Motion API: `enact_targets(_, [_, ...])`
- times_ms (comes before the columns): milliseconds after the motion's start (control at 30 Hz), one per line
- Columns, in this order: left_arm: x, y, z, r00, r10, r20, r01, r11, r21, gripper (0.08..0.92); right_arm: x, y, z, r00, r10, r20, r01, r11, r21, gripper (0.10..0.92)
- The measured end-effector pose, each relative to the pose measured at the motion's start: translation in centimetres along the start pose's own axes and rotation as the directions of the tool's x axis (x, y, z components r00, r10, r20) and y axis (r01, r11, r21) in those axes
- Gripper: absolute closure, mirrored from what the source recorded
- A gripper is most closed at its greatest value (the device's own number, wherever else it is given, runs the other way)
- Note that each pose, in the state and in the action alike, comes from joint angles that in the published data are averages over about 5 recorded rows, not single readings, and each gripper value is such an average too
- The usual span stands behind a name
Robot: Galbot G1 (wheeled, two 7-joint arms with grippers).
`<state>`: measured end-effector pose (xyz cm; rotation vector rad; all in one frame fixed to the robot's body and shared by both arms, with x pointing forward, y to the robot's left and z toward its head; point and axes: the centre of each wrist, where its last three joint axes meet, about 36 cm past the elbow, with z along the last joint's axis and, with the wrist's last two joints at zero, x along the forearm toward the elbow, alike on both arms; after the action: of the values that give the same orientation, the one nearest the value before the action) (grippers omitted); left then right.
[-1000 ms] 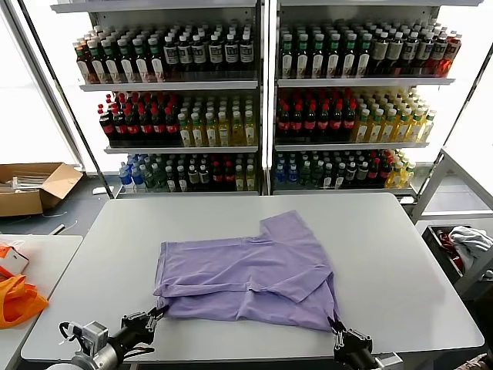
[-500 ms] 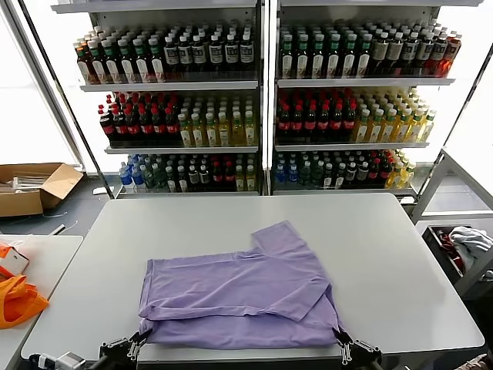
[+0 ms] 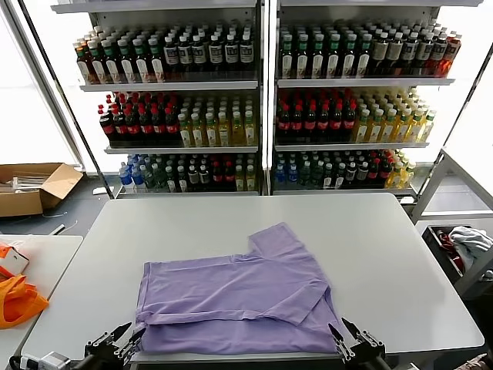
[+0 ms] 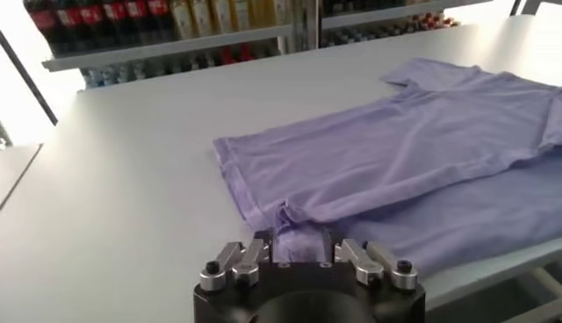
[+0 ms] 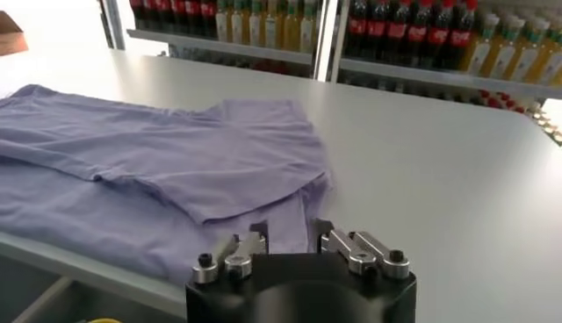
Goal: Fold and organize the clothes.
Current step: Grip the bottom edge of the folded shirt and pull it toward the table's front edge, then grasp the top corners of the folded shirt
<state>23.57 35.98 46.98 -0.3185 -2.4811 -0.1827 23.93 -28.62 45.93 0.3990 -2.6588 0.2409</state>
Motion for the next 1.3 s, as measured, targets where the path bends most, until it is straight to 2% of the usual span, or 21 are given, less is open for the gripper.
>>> enact_targets(267, [-1.2, 2.5, -1.8, 0.9982, -0.025, 0.055, 0.027, 0.999, -0.031, 0.244, -4.2, -2.5, -2.3, 0.998, -0.012, 0.062, 0.012, 1.000, 0.009, 0.234])
enact_targets(367, [-2.3, 3.2, -2.6, 0.9969, -0.009, 0.078, 0.013, 0.999, -0.047, 0.191, -6.6, -3.6, -3.2, 0.997, -0.029, 0.076, 0.028, 1.000, 0.009, 0.205])
enact_targets(633, [-6.0, 5.0, -4.3, 0.9933, 0.048, 0.105, -0.040, 0.996, -0.082, 0.177, -14.5, -6.1, -5.9, 0.990, -0.114, 0.084, 0.113, 0.993, 0.022, 0.199])
enact_targets(1000, [-11.6, 6.7, -5.6, 0.9891, 0.113, 0.095, -0.106, 0.992, -0.075, 0.177, -24.1, -8.3, -9.0, 0.979, -0.199, 0.043, 0.200, 0.980, -0.004, 0.200])
enact_targets(1300, [-15.4, 8.1, -6.3, 0.9897, 0.125, 0.070, -0.121, 0.991, -0.062, 0.177, -30.4, -8.8, -10.7, 0.971, -0.239, -0.007, 0.239, 0.970, -0.043, 0.200])
